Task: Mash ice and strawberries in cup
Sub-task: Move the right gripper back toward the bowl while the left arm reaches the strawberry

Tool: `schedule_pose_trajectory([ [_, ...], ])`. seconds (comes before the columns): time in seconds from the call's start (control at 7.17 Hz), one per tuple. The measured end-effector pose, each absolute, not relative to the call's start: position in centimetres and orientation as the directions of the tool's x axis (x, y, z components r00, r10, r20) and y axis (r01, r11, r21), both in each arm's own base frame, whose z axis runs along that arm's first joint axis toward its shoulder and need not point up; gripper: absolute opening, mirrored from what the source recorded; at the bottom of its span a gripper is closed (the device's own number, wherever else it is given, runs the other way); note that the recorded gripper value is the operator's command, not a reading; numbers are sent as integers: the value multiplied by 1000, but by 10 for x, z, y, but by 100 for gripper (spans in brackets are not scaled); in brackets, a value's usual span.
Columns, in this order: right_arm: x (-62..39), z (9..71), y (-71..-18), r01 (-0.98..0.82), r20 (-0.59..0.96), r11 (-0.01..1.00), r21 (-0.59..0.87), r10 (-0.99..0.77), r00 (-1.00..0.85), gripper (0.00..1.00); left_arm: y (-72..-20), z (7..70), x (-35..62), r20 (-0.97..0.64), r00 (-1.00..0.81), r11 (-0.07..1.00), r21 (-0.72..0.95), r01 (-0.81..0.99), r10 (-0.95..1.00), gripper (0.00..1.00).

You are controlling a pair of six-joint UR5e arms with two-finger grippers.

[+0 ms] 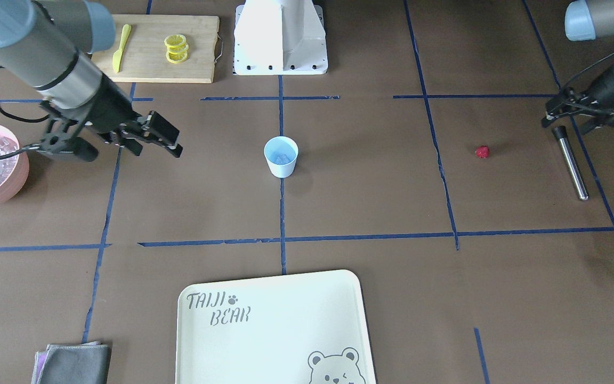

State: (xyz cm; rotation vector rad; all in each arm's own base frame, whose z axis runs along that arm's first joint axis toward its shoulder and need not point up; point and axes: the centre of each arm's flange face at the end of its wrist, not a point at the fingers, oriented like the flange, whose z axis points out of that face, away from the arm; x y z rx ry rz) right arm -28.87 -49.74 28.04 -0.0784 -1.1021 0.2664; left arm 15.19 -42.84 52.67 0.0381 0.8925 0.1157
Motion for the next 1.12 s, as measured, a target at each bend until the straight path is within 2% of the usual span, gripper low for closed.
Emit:
schedule_pose_trajectory([
  [0.28,-216,357,-494,-168,850,981,-93,166,500,100,-421,512,221,-755,654,998,6,-58,43,100],
  [0.56,-171,412,-483,-133,822,991,-17,90,562,100,-418,525,258,-717,697,999,-36,-38,1,100],
  [1.12,-159,432,-476,-118,807,993,7,64,587,100,-420,539,307,-693,720,995,-83,-56,-17,100],
])
